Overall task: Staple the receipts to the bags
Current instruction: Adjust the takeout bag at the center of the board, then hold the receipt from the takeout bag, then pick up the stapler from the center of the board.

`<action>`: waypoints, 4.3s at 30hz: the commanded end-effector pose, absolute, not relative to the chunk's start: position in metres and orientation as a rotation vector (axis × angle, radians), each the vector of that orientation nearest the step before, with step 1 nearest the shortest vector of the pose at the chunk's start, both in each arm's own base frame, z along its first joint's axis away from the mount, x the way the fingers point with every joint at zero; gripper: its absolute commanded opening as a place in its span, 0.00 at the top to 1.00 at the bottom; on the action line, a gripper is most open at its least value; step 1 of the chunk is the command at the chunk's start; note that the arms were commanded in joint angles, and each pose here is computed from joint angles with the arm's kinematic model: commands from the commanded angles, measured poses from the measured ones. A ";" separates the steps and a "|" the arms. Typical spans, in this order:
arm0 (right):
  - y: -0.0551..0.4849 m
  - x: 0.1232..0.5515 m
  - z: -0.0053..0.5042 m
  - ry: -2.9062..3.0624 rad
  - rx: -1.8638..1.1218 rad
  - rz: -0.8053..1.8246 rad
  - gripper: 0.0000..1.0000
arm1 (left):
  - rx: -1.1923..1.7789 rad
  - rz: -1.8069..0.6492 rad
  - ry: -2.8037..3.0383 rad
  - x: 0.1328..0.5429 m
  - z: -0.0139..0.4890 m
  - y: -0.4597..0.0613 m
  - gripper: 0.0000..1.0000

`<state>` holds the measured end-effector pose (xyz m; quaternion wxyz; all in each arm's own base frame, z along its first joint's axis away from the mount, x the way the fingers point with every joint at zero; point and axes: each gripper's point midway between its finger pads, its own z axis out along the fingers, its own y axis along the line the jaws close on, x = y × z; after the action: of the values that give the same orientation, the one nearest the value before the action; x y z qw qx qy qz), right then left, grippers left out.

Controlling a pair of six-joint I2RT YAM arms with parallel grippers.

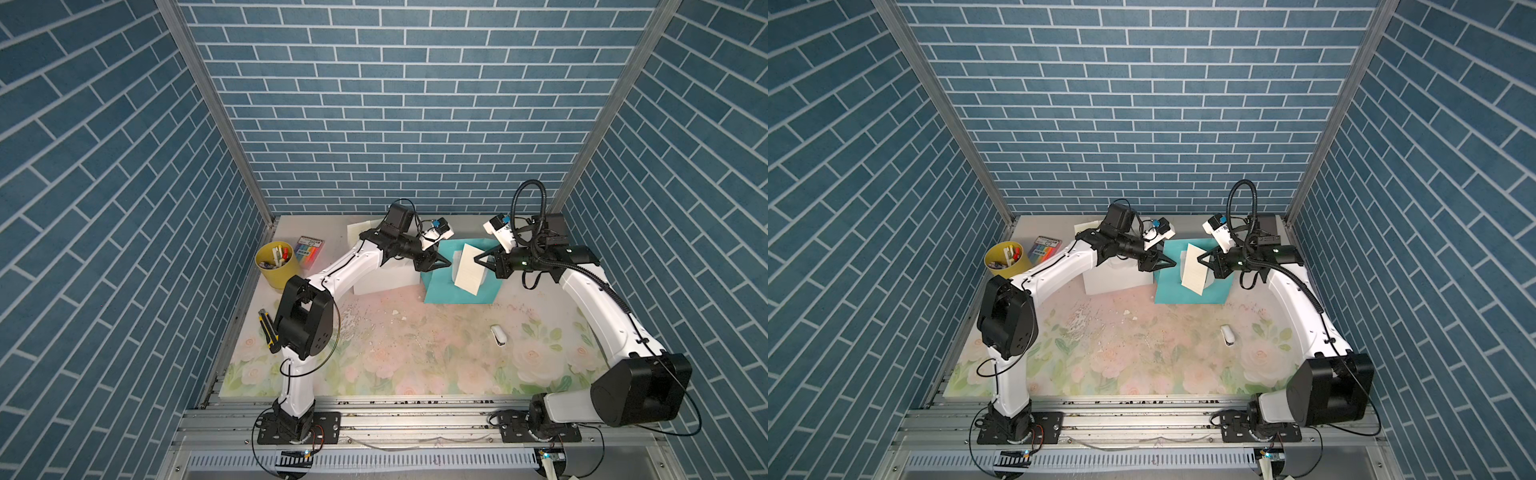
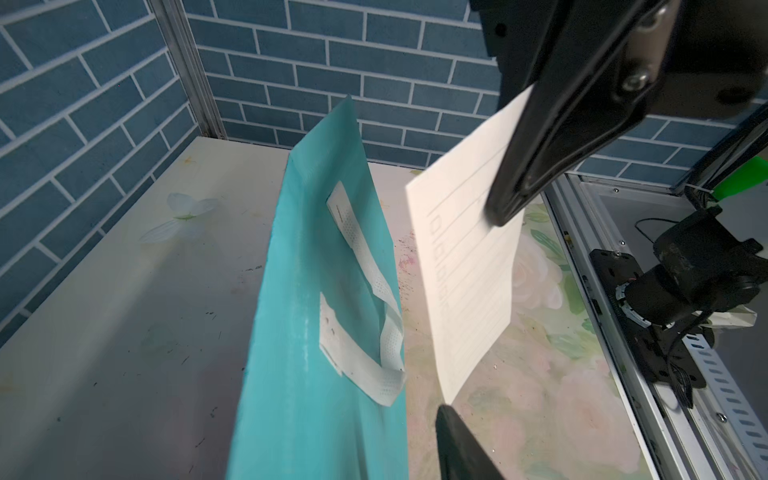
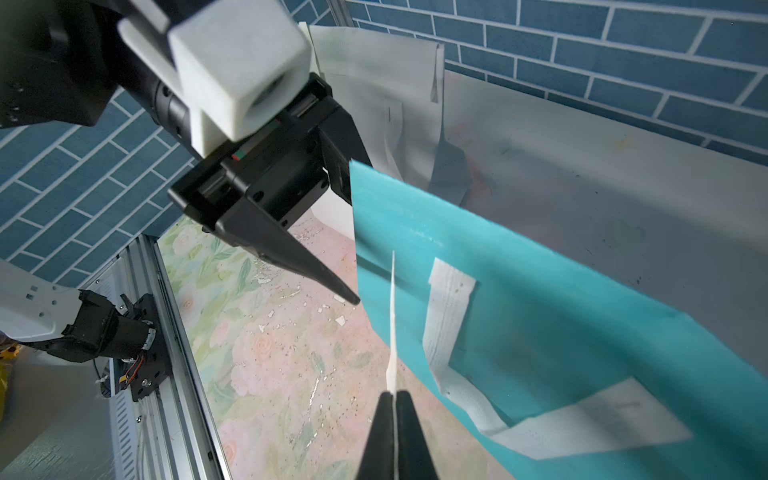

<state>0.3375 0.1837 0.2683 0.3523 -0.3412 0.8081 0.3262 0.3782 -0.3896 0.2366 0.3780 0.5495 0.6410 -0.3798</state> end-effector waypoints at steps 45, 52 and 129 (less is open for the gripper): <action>0.240 0.364 0.244 2.058 -0.977 0.996 1.00 | 1.352 -0.979 1.712 0.374 0.239 -0.374 0.80; 0.239 0.364 0.245 2.058 -0.975 0.995 1.00 | 1.350 -0.972 1.717 0.376 0.237 -0.374 0.98; 0.069 0.260 0.016 3.059 -0.085 -0.070 0.64 | 1.189 -0.678 1.777 0.394 0.238 -0.353 1.00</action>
<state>0.2633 0.0705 0.0186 0.0486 -0.0284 0.9983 -0.0139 0.3994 -0.3604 0.2371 0.4415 0.4745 0.7074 -0.2819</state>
